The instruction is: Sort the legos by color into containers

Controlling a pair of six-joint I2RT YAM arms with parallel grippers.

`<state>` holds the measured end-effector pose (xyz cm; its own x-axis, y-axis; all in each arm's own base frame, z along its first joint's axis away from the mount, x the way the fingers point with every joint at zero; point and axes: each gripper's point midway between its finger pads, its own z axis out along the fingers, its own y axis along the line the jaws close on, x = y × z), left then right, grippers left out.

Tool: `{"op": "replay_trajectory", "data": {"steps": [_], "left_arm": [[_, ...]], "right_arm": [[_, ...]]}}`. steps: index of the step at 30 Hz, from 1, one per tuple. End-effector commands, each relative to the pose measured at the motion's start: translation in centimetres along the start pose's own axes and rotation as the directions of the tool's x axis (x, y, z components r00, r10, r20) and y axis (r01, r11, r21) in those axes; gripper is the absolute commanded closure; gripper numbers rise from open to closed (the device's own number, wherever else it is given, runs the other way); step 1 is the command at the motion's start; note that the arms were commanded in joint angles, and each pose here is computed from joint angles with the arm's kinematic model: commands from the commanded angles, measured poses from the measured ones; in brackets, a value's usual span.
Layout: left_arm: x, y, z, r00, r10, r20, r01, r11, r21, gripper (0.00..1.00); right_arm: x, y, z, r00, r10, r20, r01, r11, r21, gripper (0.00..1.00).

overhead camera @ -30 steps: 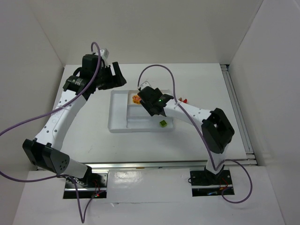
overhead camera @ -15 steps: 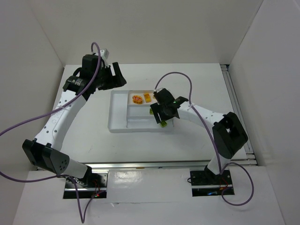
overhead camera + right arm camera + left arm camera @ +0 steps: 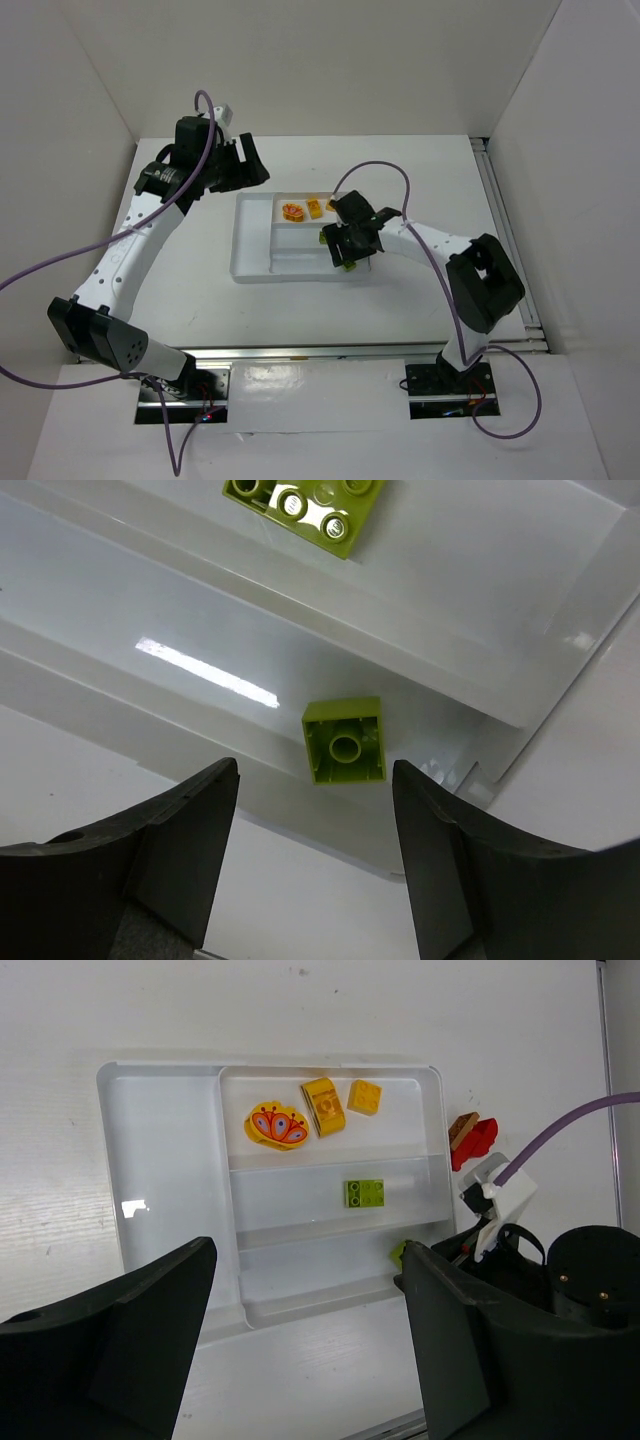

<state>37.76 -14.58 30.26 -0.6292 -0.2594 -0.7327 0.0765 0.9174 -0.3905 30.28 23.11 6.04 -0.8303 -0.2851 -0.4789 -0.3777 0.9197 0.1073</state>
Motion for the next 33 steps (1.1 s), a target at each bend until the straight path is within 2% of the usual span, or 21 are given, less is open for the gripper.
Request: {"op": "replay_trajectory", "data": {"steps": [1,5,16,19,20,21,23,28,33], "left_arm": [[-0.5,-0.4,-1.0,0.999,0.019,0.026,-0.020,0.999,0.032,0.14],[-0.5,-0.4,-1.0,0.999,0.019,0.026,-0.020,0.999,0.032,0.14],[-0.4,-0.6,-0.7,1.000,0.010,0.022,-0.011,0.999,0.041,0.14],[-0.4,-0.6,-0.7,1.000,0.010,0.022,-0.011,0.999,0.041,0.14],[-0.4,-0.6,-0.7,1.000,0.010,0.022,-0.011,0.999,0.041,0.14],[-0.3,-0.5,-0.4,1.000,0.009,0.014,-0.010,0.999,0.037,0.14],[-0.2,-0.6,-0.4,1.000,0.010,0.010,-0.010,0.999,0.045,0.14],[0.0,-0.7,-0.6,1.000,0.019,0.008,-0.019,0.998,0.054,0.14],[-0.2,-0.8,-1.0,1.000,0.020,0.016,-0.021,0.998,0.058,0.14]], "right_arm": [[-0.8,-0.1,0.8,0.999,0.011,0.034,-0.012,1.000,0.009,0.30],[-0.8,-0.9,1.0,0.999,0.011,0.037,-0.012,0.999,0.053,0.36],[-0.1,-0.8,2.2,1.000,0.002,0.012,-0.002,0.998,0.066,0.39],[0.4,-0.6,2.3,1.000,-0.007,0.003,0.007,0.998,0.064,0.48],[0.4,-0.6,2.3,1.000,-0.007,0.003,0.007,0.998,0.064,0.55],[-0.2,-0.4,2.1,1.000,-0.006,0.016,0.005,0.998,0.061,0.74],[-0.8,-0.3,1.6,1.000,-0.006,0.026,0.004,0.998,0.058,0.80],[-4.3,-0.2,-2.8,0.992,-0.028,0.126,0.015,0.994,0.106,0.80],[-7.0,-0.4,-5.0,0.977,-0.023,0.213,-0.006,0.991,0.135,0.79]]}}
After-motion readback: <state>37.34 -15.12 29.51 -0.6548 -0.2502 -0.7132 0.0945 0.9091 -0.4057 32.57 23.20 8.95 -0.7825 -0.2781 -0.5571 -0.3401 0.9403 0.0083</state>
